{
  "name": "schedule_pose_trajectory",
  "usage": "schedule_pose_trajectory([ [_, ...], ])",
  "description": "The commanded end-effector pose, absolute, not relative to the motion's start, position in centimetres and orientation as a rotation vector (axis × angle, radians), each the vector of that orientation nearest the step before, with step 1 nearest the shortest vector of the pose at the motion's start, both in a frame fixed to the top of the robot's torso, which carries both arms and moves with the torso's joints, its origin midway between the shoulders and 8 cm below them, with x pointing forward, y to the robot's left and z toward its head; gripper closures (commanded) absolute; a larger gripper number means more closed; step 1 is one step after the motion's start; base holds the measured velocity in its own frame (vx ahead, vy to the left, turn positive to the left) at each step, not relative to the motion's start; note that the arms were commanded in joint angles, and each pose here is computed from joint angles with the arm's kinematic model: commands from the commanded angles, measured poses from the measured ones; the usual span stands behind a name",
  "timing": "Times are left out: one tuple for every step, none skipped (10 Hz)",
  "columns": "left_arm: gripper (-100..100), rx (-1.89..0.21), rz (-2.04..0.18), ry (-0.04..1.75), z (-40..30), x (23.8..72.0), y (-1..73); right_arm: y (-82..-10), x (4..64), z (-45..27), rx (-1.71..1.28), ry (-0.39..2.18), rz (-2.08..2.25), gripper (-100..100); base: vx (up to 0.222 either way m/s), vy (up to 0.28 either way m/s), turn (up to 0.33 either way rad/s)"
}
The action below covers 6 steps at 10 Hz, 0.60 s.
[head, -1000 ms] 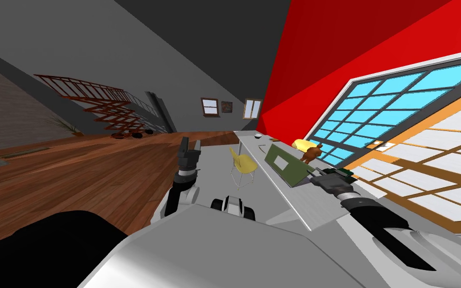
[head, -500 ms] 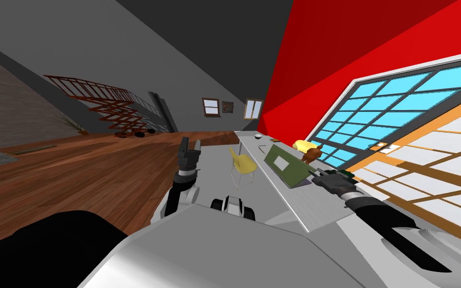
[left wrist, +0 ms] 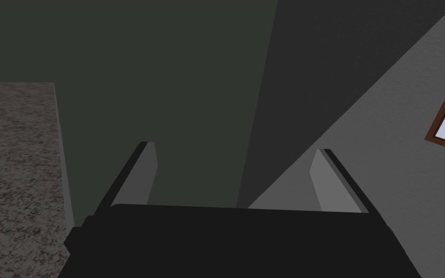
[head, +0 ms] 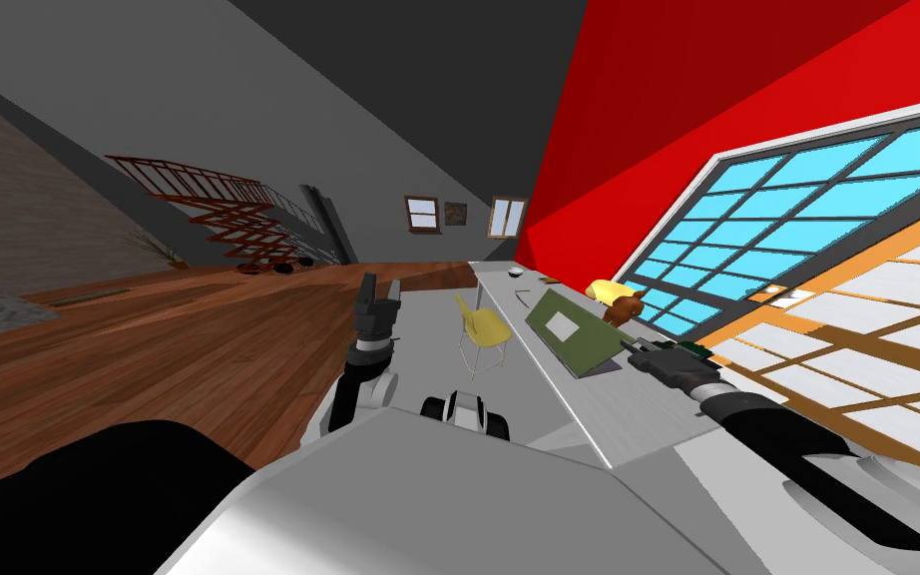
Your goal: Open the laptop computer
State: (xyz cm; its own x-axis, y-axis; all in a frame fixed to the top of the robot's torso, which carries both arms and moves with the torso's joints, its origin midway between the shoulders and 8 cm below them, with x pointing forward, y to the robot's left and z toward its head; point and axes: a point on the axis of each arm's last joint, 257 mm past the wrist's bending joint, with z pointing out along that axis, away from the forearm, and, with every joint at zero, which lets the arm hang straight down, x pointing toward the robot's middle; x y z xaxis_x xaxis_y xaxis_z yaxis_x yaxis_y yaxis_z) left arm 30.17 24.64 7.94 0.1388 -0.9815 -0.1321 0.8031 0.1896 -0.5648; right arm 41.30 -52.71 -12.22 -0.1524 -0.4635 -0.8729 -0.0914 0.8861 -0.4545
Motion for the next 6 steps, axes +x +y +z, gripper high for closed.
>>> schedule_pose_trajectory([
  [0, -0.404, -1.341, 0.535, 7.9, 30.2, 24.6, -53.0, 41.3, -12.2, -0.407, 1.722, -0.325, 100, 0.002, -0.024, 0.0],
  [0, -0.404, -1.341, 0.535, 7.9, 30.2, 24.6, -53.0, 41.0, -13.2, -0.342, 1.759, -0.254, 100, 0.028, -0.085, 0.041],
  [0, -0.404, -1.341, 0.535, 7.9, 30.2, 24.6, -53.0, 41.0, -13.2, -0.342, 1.759, -0.254, 100, 0.022, -0.094, 0.058],
  [0, -0.404, -1.341, 0.535, 7.9, 30.2, 24.6, -53.0, 40.8, -13.7, -0.313, 1.777, -0.219, 100, 0.01, -0.081, 0.037],
  [0, -0.404, -1.341, 0.535, 7.9, 30.2, 24.6, -52.9, 40.5, -14.3, -0.283, 1.795, -0.186, 100, 0.023, -0.086, 0.057],
  [0, -0.404, -1.341, 0.535, 7.9, 30.2, 24.6, -52.9, 40.3, -14.8, -0.252, 1.813, -0.152, 100, 0.028, -0.099, 0.065],
])
